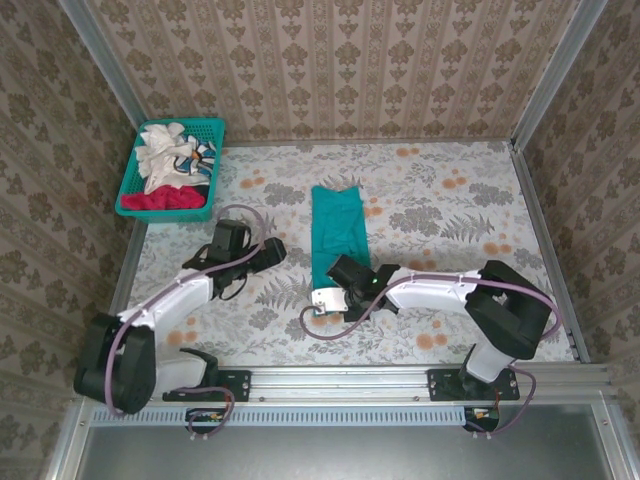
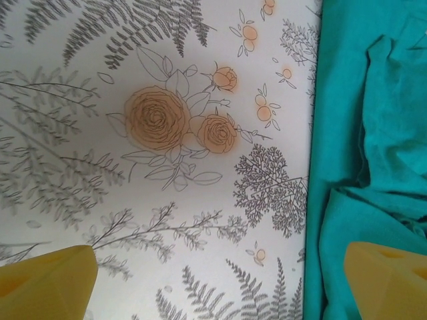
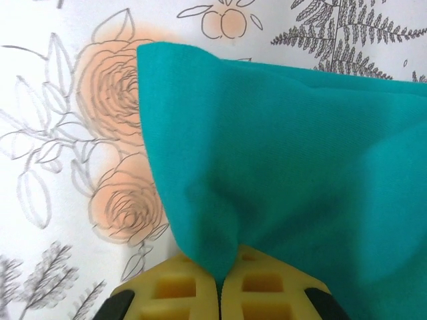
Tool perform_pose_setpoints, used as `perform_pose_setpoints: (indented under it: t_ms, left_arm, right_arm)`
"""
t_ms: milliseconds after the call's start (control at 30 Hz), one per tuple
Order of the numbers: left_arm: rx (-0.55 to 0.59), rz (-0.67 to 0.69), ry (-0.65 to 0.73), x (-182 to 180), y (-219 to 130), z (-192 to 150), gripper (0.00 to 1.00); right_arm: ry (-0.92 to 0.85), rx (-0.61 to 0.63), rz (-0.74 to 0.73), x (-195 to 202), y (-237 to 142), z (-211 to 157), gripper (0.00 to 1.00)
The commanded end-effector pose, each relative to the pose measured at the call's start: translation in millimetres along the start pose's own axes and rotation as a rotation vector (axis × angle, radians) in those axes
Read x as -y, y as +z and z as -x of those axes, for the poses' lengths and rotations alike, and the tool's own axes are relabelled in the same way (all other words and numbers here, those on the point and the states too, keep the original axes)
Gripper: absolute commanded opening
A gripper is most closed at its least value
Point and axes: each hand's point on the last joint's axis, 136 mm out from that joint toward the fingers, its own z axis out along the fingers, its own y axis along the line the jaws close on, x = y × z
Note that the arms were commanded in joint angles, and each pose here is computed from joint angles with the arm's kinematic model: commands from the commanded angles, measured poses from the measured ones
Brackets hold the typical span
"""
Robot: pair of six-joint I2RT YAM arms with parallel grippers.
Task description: Fold and stack the t-shirts
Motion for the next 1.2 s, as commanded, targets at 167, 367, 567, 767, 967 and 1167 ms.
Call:
perform_pose_setpoints:
  t_ms: [167,367,567,767,967,1167]
  left_arm:
    - [-0.021,-0.141,-0.012,55,54,24,0.85]
    - [-0.100,-0.199,0.010,96,95,17,0.68]
    - [-0.162,-0.228,-0.017,110,122,2,0.51]
    - [-0.208,-0.214,-0.034,101,136,-15,0.32]
    - [-0.226,-0.175,-0.024,88,139,-25,0.05]
    - [-0.251,-0.141,-0.009,76,143,-30,0.00]
  right_arm:
    - [0.119,0.096,0.083,-27,-43,4,0.00]
    - [0.163,0.127,0.073,-31,-63,4,0.00]
    - [0.180,0.135,0.046,-29,-68,1,0.00]
    - [0.179,0.117,0.039,-26,-61,-1,0.00]
    - [0.173,0.141,0.029,-17,-73,3,0.00]
    - [0.155,0.161,-0.015,25,-89,5,0.00]
